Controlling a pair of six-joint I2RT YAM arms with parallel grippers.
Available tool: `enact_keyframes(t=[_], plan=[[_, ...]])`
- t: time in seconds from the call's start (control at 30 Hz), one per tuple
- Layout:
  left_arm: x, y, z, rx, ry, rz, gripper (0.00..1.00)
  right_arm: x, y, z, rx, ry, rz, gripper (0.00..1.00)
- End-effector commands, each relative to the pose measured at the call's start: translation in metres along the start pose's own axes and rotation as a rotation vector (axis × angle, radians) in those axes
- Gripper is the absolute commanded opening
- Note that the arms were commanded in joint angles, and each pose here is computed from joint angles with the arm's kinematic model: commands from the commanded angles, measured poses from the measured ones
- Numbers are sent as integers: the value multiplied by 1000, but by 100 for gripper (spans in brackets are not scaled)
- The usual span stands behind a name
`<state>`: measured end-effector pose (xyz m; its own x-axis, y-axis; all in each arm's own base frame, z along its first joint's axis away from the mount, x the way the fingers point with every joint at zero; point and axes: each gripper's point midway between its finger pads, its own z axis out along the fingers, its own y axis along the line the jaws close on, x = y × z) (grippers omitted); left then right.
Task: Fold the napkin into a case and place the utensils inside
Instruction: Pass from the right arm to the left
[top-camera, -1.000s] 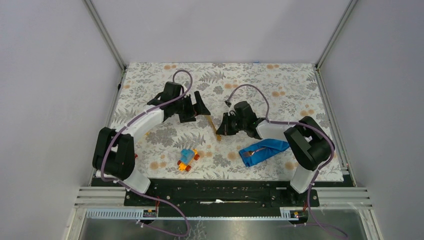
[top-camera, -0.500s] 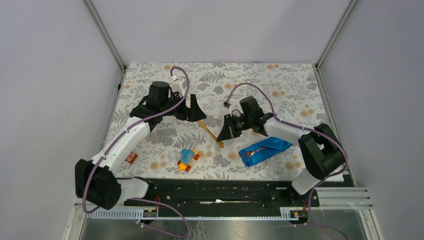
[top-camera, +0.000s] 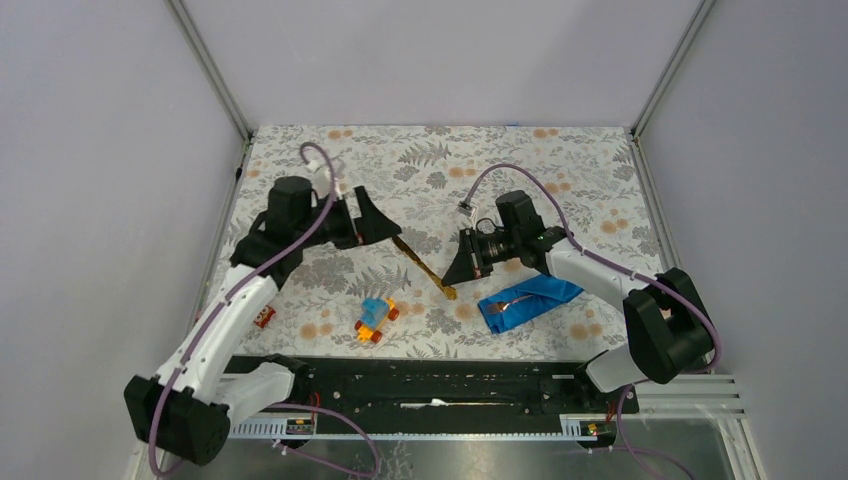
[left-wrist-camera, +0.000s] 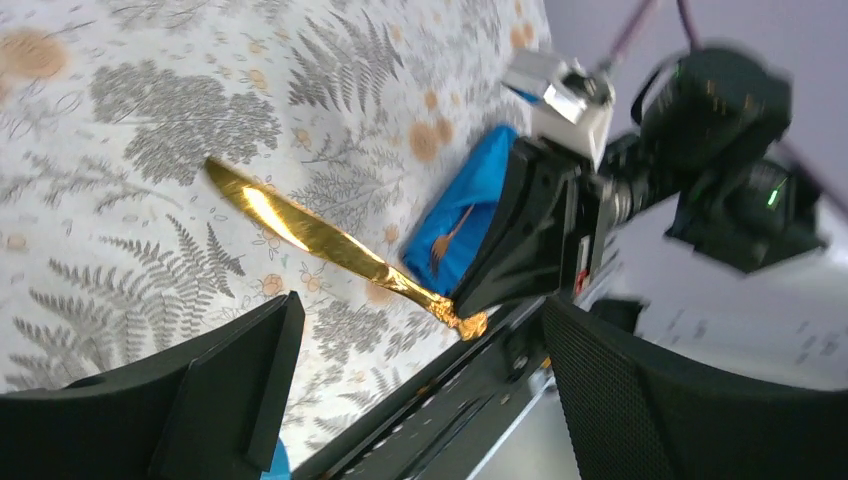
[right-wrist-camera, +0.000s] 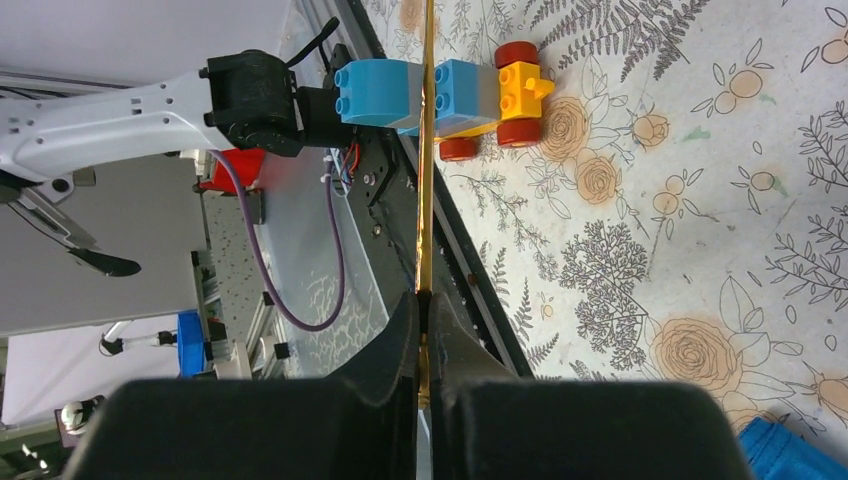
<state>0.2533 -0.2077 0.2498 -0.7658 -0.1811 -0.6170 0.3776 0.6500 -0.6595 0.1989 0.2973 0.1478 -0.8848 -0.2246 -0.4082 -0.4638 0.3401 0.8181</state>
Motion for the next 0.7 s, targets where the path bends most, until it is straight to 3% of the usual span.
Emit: enact_keyframes(t=[0.0, 0.13, 0.37, 0.67], plan=[[-10, 19, -10, -39, -122, -429, 94, -11, 28, -10, -82, -24, -31, 0], [-20, 4, -15, 170, -184, -553, 89, -21, 40, -14, -108, -63, -76, 0], [-32, -14, -16, 385, -244, -437, 74, -33, 65, -21, -175, -108, -108, 0], [-29, -19, -8, 514, -241, -395, 64, -37, 79, -25, -226, -120, -121, 0]])
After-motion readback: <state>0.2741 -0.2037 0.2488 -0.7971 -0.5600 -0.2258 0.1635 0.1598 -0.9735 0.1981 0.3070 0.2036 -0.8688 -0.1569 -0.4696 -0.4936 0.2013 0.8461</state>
